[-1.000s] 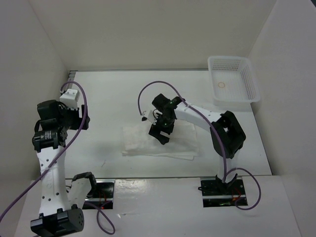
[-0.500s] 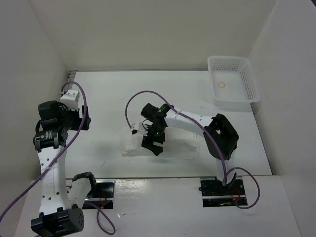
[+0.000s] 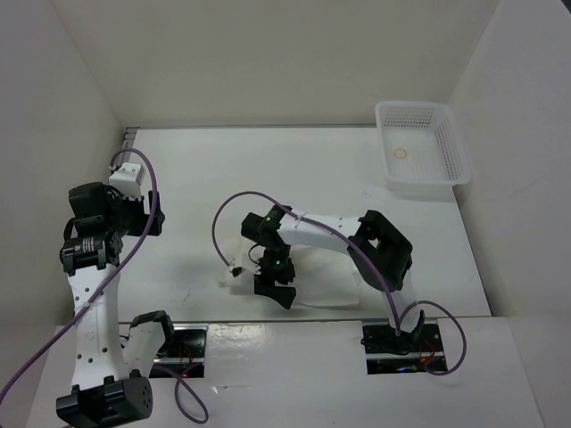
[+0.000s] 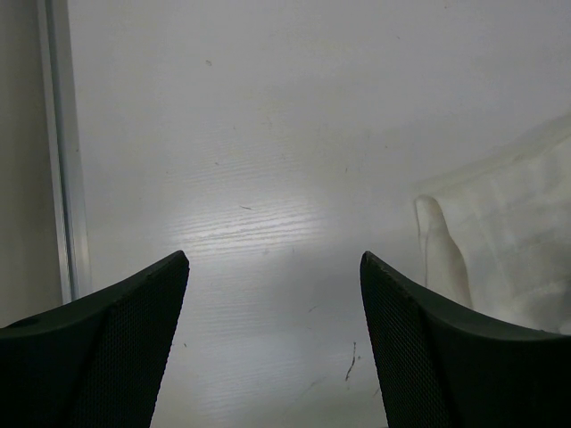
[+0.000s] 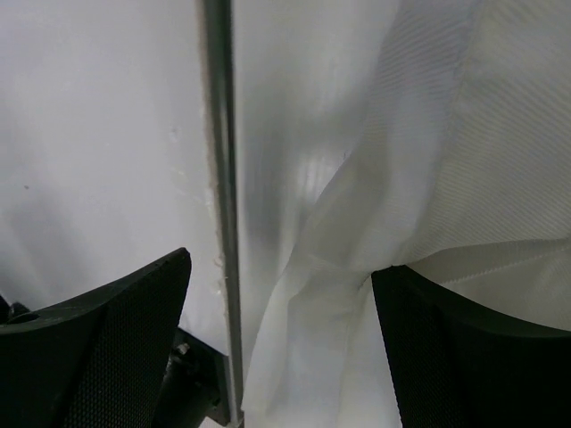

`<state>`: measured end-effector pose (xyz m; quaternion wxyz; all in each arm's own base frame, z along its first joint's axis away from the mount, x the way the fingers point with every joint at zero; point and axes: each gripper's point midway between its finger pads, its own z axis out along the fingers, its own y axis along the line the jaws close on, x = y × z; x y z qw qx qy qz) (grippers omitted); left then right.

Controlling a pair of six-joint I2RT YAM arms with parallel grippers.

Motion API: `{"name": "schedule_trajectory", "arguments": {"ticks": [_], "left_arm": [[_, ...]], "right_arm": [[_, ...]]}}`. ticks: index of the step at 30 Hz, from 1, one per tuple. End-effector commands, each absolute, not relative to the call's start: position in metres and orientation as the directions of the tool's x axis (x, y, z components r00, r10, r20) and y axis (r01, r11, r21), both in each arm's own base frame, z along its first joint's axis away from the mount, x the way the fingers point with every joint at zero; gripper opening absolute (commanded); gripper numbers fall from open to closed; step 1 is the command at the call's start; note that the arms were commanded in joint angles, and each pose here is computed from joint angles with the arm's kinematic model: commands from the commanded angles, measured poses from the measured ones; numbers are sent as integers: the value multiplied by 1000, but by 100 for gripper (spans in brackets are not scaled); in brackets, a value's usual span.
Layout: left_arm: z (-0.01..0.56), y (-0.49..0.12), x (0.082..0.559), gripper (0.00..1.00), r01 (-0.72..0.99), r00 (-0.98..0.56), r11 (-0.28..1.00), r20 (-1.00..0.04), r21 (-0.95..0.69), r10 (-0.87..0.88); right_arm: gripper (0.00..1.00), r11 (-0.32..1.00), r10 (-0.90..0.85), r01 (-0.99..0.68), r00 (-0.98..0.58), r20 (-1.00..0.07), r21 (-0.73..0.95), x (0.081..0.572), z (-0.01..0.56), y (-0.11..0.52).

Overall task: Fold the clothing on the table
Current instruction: Fold the skirt

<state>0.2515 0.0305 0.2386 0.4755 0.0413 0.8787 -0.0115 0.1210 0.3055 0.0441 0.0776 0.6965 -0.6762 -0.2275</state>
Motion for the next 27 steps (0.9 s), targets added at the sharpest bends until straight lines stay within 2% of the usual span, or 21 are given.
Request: {"name": "schedule_trajectory", "arguments": {"ticks": [1,5,8,12,19,23,27], "left_arm": [[249,28,255,84,94,-501,995,-864,15,60],[249,28,255,84,94,-501,995,-864,15,60],[249,28,255,84,94,-501,995,-864,15,60],[251,27,254,84,94,-493,995,-868,18,63],[253,32,255,84,77,-488,997,-871,26,61],[253,32,255,84,77,-488,997,-871,26,61],[253,32,255,84,77,-488,997,-871,26,61]], "right_arm": [[85,-141,-968,-865,18,-251,482,103,70,313],[85,-191,-960,-832,47,-277,521,92,86,314],[80,-184,-952,-880,49,-301,438,104,98,319],[80,-73,-941,-970,-11,-338,234,146,109,325],[81,188,-890,-981,-188,-415,41,214,126,317],[83,255,-897,-967,-234,-374,-8,219,98,302],[83,260,-903,-965,-249,-349,16,213,74,296]]}}
